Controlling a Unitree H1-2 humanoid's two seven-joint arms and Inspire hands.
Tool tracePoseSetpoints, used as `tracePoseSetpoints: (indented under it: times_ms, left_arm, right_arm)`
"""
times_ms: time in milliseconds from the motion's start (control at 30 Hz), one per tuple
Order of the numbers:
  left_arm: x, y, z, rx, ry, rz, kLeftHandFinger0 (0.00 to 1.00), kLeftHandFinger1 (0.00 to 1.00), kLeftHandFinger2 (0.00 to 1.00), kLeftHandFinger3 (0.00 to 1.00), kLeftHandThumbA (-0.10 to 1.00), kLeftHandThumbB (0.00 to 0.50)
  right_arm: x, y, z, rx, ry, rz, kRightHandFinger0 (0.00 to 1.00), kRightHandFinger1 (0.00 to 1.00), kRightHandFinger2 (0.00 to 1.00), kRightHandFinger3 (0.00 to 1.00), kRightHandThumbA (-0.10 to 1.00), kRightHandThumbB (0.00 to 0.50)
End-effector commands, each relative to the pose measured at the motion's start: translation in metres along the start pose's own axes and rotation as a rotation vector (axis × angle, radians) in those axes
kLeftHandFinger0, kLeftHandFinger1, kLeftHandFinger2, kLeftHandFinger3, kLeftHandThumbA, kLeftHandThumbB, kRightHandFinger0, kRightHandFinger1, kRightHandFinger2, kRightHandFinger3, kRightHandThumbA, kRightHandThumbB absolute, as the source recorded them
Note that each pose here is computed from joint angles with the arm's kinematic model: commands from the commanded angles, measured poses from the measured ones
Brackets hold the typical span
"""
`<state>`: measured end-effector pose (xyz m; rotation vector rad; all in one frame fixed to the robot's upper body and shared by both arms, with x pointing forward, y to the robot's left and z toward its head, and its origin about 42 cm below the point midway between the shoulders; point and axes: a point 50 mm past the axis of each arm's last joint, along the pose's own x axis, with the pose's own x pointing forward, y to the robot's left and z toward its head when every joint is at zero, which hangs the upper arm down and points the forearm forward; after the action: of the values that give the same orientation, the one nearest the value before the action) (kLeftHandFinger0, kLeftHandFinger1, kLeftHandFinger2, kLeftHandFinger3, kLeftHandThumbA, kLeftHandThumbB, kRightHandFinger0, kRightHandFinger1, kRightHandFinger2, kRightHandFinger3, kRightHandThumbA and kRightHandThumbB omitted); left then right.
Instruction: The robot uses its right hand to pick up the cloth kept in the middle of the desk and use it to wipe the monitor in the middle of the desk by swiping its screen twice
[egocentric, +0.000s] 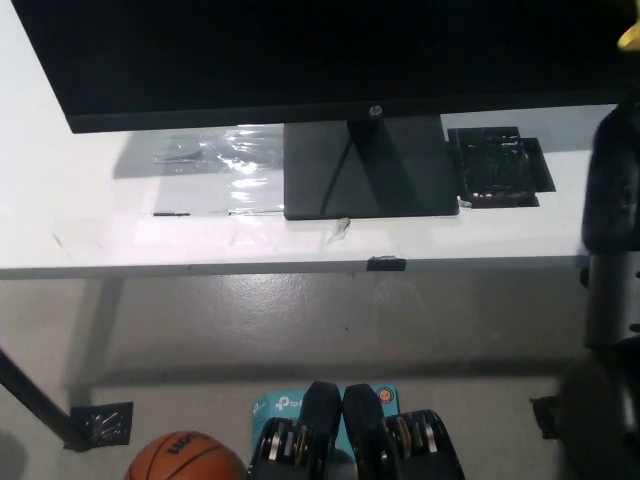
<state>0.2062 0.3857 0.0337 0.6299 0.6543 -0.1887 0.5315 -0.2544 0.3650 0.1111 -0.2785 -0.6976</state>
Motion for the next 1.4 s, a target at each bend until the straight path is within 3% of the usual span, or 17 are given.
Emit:
tracePoseSetpoints:
  times_ms: [0, 133, 167, 300, 400, 500, 533, 600, 733, 767, 800, 933, 1100, 1167, 1267, 1300, 1367]
  left_arm:
    - [-0.007, 0.018, 0.005, 0.056, -0.038, 0.039, 0.66, 0.57, 0.0, 0.0, 0.51, 0.5]
    - [-0.007, 0.019, 0.008, 0.063, -0.034, 0.039, 0.68, 0.58, 0.0, 0.0, 0.49, 0.5]
    - [-0.007, 0.018, 0.008, 0.062, -0.032, 0.036, 0.68, 0.58, 0.0, 0.0, 0.49, 0.5]
    - [-0.008, 0.015, 0.005, 0.061, -0.033, 0.032, 0.7, 0.59, 0.0, 0.0, 0.49, 0.5]
    - [-0.008, 0.015, 0.005, 0.067, -0.037, 0.031, 0.69, 0.6, 0.0, 0.0, 0.51, 0.5]
    - [-0.009, 0.014, 0.004, 0.066, -0.033, 0.027, 0.68, 0.59, 0.0, 0.0, 0.5, 0.5]
    - [-0.009, 0.014, 0.004, 0.066, -0.039, 0.031, 0.68, 0.58, 0.0, 0.0, 0.5, 0.5]
    - [-0.009, 0.014, 0.003, 0.069, -0.032, 0.026, 0.69, 0.6, 0.0, 0.0, 0.5, 0.5]
    - [-0.008, 0.014, 0.004, 0.053, -0.034, 0.026, 0.68, 0.58, 0.0, 0.0, 0.49, 0.5]
    - [-0.008, 0.014, 0.005, 0.058, -0.035, 0.028, 0.68, 0.59, 0.0, 0.0, 0.5, 0.5]
    - [-0.008, 0.014, 0.007, 0.072, -0.033, 0.027, 0.68, 0.59, 0.0, 0.0, 0.5, 0.5]
    - [-0.007, 0.012, 0.006, 0.079, -0.042, 0.019, 0.69, 0.58, 0.0, 0.0, 0.52, 0.5]
    - [-0.007, 0.011, 0.005, 0.076, -0.036, 0.014, 0.7, 0.59, 0.0, 0.0, 0.52, 0.5]
    - [-0.006, 0.009, 0.004, 0.073, -0.038, 0.011, 0.69, 0.58, 0.0, 0.0, 0.51, 0.5]
    - [-0.005, 0.005, 0.004, 0.067, -0.034, 0.004, 0.7, 0.59, 0.0, 0.0, 0.51, 0.5]
    - [-0.006, 0.004, 0.004, 0.075, -0.031, 0.0, 0.72, 0.6, 0.0, 0.0, 0.51, 0.5]
    - [-0.006, 0.003, 0.003, 0.084, -0.038, -0.005, 0.72, 0.6, 0.0, 0.0, 0.52, 0.5]
  right_arm:
    - [0.007, 0.031, 0.024, -0.497, -0.549, 0.057, 0.0, 0.0, 0.36, 0.0, -0.1, 0.086]
    - [0.0, 0.039, 0.011, -0.536, -0.563, 0.08, 0.0, 0.0, 0.28, 0.0, -0.1, 0.141]
    - [-0.004, 0.041, 0.009, -0.535, -0.574, 0.092, 0.0, 0.0, 0.29, 0.01, -0.1, 0.174]
    - [-0.022, 0.051, 0.008, -0.513, -0.612, 0.118, 0.0, 0.0, 0.28, 0.0, -0.1, 0.185]
    - [-0.036, 0.063, 0.01, -0.49, -0.642, 0.134, 0.0, 0.0, 0.27, 0.0, -0.1, 0.242]
    - [-0.044, 0.071, 0.015, -0.483, -0.643, 0.145, 0.0, 0.0, 0.27, 0.0, -0.1, 0.24]
    - [-0.052, 0.08, 0.022, -0.432, -0.656, 0.166, 0.0, 0.0, 0.27, 0.07, -0.1, 0.238]
    - [-0.061, 0.087, 0.026, -0.405, -0.682, 0.187, 0.0, 0.0, 0.25, 0.07, -0.1, 0.243]
    - [-0.082, 0.103, 0.038, -0.369, -0.722, 0.203, 0.0, 0.0, 0.22, 0.11, -0.1, 0.285]
    - [-0.097, 0.113, 0.04, -0.344, -0.728, 0.232, 0.0, 0.0, 0.23, 0.01, -0.1, 0.251]
    - [-0.113, 0.122, 0.042, -0.314, -0.747, 0.258, 0.0, 0.0, 0.28, 0.0, -0.1, 0.238]
    - [-0.14, 0.136, 0.042, -0.29, -0.773, 0.316, 0.0, 0.0, 0.31, 0.01, -0.1, 0.207]
    - [-0.163, 0.156, 0.04, -0.279, -0.748, 0.365, 0.0, 0.0, 0.35, 0.04, -0.1, 0.218]
    - [-0.172, 0.168, 0.038, -0.307, -0.771, 0.396, 0.0, 0.0, 0.38, 0.09, -0.1, 0.169]
    - [-0.173, 0.17, 0.034, -0.32, -0.782, 0.404, 0.0, 0.0, 0.39, 0.12, -0.1, 0.176]
    - [-0.177, 0.177, 0.031, -0.379, -0.792, 0.426, 0.0, 0.0, 0.43, 0.12, -0.1, 0.219]
    - [-0.178, 0.178, 0.027, -0.412, -0.807, 0.435, 0.0, 0.01, 0.46, 0.15, -0.1, 0.227]
